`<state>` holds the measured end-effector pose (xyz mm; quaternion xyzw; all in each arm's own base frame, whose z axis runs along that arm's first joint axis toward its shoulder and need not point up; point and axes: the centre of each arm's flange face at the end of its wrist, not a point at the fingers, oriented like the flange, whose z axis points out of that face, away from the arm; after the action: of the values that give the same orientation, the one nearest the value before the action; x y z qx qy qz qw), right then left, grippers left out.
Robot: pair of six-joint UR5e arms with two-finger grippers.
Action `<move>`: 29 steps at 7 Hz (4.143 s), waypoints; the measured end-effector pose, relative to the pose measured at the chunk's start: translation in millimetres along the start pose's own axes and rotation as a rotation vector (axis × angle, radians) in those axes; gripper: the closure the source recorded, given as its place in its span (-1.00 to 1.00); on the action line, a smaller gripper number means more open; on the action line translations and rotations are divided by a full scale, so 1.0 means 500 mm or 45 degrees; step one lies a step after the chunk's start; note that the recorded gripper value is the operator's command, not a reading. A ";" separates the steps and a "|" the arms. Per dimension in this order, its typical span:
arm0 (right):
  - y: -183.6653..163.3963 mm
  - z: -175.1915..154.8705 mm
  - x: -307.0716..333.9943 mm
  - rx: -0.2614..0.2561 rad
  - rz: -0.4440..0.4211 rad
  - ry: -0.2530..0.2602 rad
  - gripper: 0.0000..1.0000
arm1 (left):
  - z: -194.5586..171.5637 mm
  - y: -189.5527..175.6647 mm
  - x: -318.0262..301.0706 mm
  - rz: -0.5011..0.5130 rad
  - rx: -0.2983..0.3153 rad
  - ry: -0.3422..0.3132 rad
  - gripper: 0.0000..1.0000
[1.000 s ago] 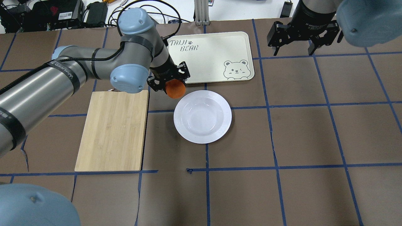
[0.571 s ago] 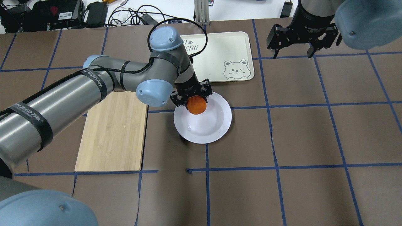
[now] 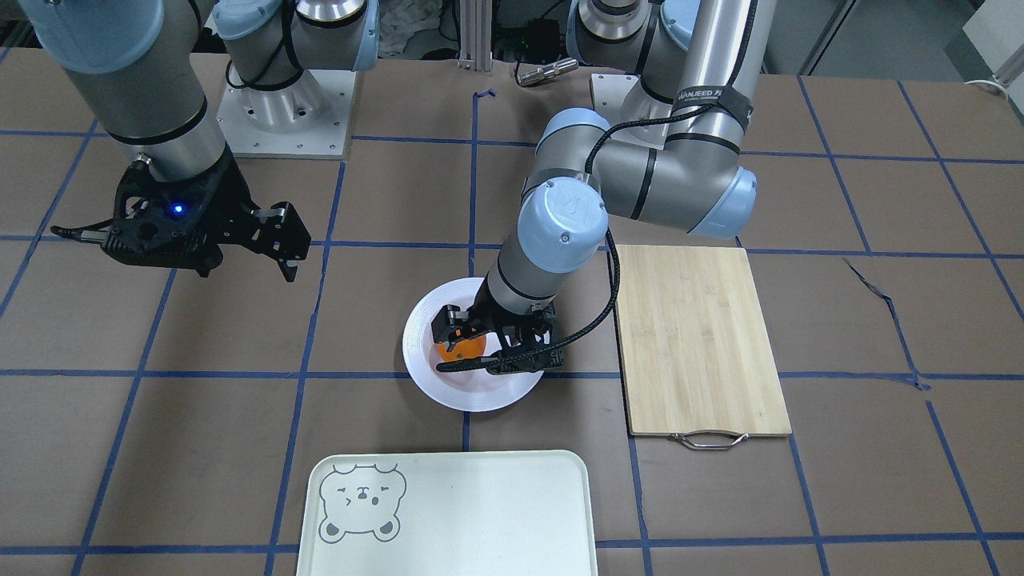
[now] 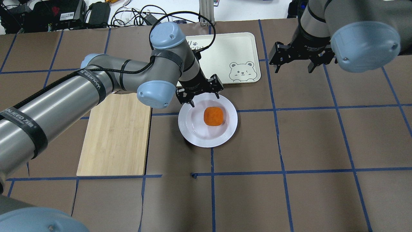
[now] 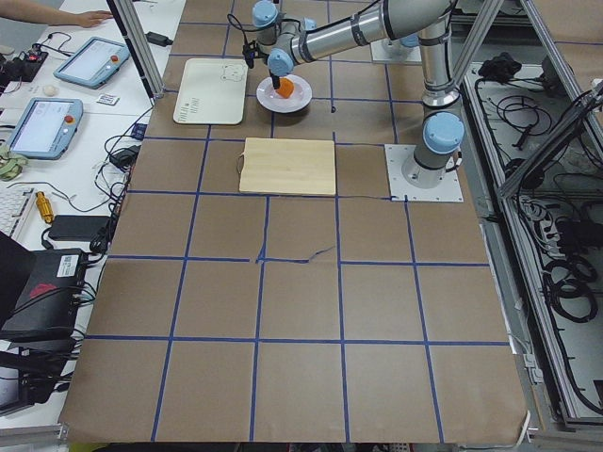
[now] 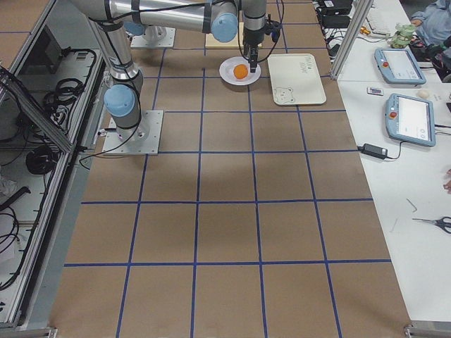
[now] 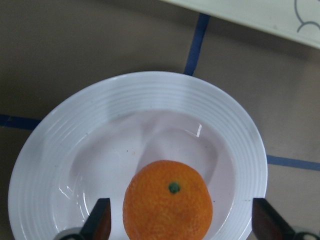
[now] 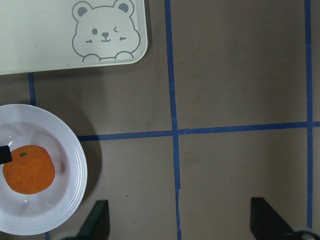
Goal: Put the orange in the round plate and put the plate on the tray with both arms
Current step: 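Raise the left gripper away while the right gripper reaches to the plate rim, then grasp the rim of the white plate nearest the right gripper, then tilt the plate up with the right gripper, orange rolling against it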
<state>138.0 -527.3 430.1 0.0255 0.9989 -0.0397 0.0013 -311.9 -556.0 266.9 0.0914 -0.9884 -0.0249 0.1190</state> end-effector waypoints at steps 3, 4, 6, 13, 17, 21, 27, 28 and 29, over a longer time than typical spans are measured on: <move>0.012 0.112 -0.029 0.008 0.009 -0.107 -1.00 | -0.150 -0.078 -0.126 0.021 0.065 -0.036 -1.00; 0.020 0.175 -0.042 0.015 0.029 -0.176 -1.00 | -0.211 -0.100 -0.170 0.086 0.095 -0.042 -1.00; 0.022 0.301 -0.099 0.026 0.119 -0.342 -1.00 | -0.306 -0.114 -0.256 0.115 0.107 -0.050 -1.00; 0.115 0.533 -0.184 -0.096 0.120 -0.378 -1.00 | -0.446 0.026 -0.352 0.100 -0.079 -0.369 -1.00; 0.128 0.540 -0.209 -0.105 0.192 -0.378 -0.07 | -0.476 0.055 -0.330 0.188 -0.066 -0.294 -1.00; 0.123 0.532 -0.211 -0.098 0.213 -0.381 0.62 | -0.510 0.081 -0.320 0.229 -0.014 -0.227 -1.00; 0.081 0.465 -0.278 -0.057 0.278 -0.405 1.00 | -0.517 0.093 -0.321 0.234 -0.005 -0.227 -1.00; 0.076 0.457 -0.273 -0.048 0.288 -0.409 1.00 | -0.516 0.092 -0.321 0.235 -0.007 -0.230 -1.00; 0.071 0.442 -0.268 -0.030 0.293 -0.416 1.00 | -0.514 0.092 -0.321 0.235 -0.010 -0.232 -1.00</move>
<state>273.7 -516.1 207.5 0.1327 0.9763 -0.0311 0.1682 -104.9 -487.7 482.6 -0.0031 -0.9992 -0.0259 0.0310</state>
